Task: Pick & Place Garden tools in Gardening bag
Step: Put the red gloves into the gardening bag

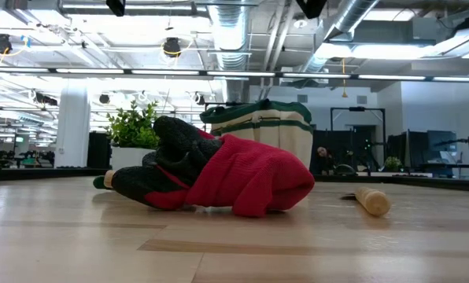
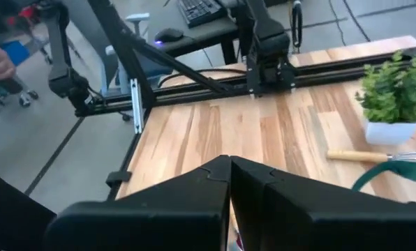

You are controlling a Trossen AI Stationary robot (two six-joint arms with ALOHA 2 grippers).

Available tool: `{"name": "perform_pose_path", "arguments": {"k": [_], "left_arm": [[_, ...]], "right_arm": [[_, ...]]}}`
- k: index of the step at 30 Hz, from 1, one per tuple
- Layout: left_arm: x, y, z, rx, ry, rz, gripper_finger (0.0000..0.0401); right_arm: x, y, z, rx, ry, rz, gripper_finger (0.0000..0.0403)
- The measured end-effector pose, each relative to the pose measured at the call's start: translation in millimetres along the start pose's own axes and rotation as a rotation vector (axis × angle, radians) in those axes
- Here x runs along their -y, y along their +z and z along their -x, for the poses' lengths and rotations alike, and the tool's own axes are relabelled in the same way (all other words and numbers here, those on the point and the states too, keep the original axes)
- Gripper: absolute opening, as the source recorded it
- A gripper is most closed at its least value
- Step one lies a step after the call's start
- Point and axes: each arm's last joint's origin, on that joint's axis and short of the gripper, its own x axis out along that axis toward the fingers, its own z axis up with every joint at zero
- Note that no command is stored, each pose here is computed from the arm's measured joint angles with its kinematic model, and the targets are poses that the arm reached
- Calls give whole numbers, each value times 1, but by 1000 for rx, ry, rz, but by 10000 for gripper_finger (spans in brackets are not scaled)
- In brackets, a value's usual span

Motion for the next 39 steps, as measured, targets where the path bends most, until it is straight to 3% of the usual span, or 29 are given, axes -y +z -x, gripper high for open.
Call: {"name": "perform_pose_path", "arguments": {"k": [10,26,39], "left_arm": [[-2,-3,-5,-21,2,52,3],[-9,-20,-30,-140,0,92,3],[-8,-17,-27,-123,-4,59,3]], "right_arm": [[-8,7,-14,95,45,50,0],[-34,-37,-83,-44,126,86,0],[-35,-61,-115,-111,122,-16,0]]}}
